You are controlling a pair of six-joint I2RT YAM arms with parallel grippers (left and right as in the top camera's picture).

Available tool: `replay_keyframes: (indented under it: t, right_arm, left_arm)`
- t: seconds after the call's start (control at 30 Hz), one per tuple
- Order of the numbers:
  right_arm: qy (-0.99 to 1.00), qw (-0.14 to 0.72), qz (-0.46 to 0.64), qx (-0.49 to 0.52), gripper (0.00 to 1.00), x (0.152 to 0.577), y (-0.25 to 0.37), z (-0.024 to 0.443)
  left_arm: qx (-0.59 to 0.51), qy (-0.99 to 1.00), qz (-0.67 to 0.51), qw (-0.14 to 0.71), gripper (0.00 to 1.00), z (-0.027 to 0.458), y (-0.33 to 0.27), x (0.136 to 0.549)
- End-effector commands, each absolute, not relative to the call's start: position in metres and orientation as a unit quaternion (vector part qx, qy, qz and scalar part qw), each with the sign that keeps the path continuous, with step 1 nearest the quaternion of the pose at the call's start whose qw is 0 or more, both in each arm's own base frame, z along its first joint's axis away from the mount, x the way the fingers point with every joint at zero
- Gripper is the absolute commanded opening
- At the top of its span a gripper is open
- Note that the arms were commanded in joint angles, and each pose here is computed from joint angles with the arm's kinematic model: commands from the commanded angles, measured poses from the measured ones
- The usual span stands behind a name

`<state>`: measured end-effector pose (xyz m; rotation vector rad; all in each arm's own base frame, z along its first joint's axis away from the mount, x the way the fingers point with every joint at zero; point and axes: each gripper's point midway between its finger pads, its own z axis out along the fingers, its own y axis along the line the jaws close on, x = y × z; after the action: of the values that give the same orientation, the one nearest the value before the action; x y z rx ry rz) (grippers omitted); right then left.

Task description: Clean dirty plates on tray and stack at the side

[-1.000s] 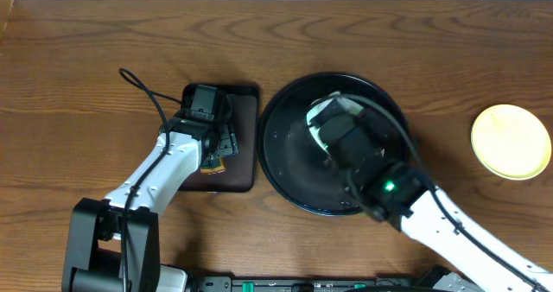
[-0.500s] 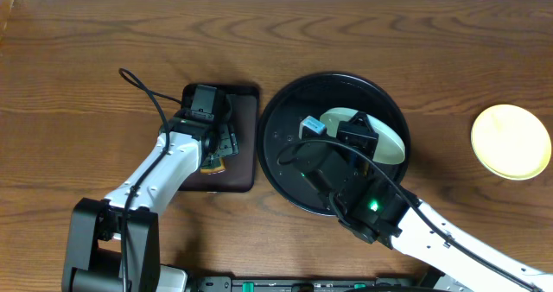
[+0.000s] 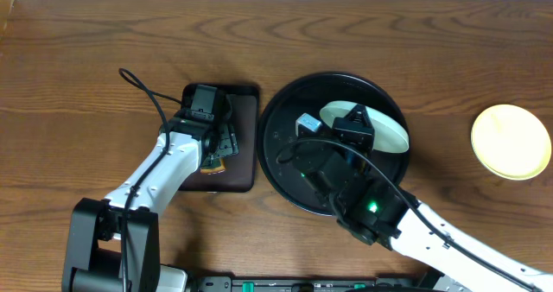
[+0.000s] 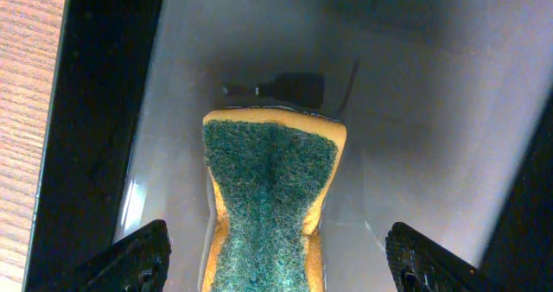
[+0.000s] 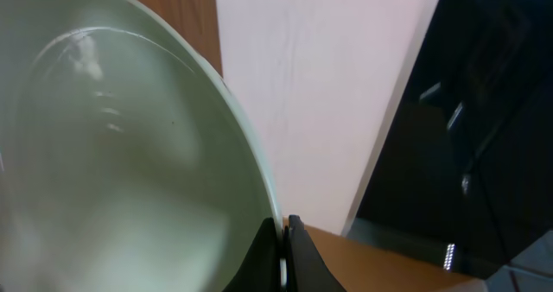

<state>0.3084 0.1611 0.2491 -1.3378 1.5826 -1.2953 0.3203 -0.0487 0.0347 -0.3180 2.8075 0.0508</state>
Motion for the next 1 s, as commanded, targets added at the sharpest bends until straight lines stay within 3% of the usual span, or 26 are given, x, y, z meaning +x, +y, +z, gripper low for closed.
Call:
replay_keyframes:
  t: [0.0, 0.97]
  right_arm:
    - [0.594, 0.351, -0.51, -0.514, 0.01, 0.303, 0.165, 0.265]
    - [0.568, 0.349, -0.533, -0.521, 0.01, 0.294, 0.175, 0.275]
  left_arm:
    - [-0.109, 0.981, 0.022, 0.157, 0.81, 0.034, -0.046, 0.322]
    - [-0.109, 0.981, 0.022, 0.157, 0.81, 0.034, -0.046, 0.322]
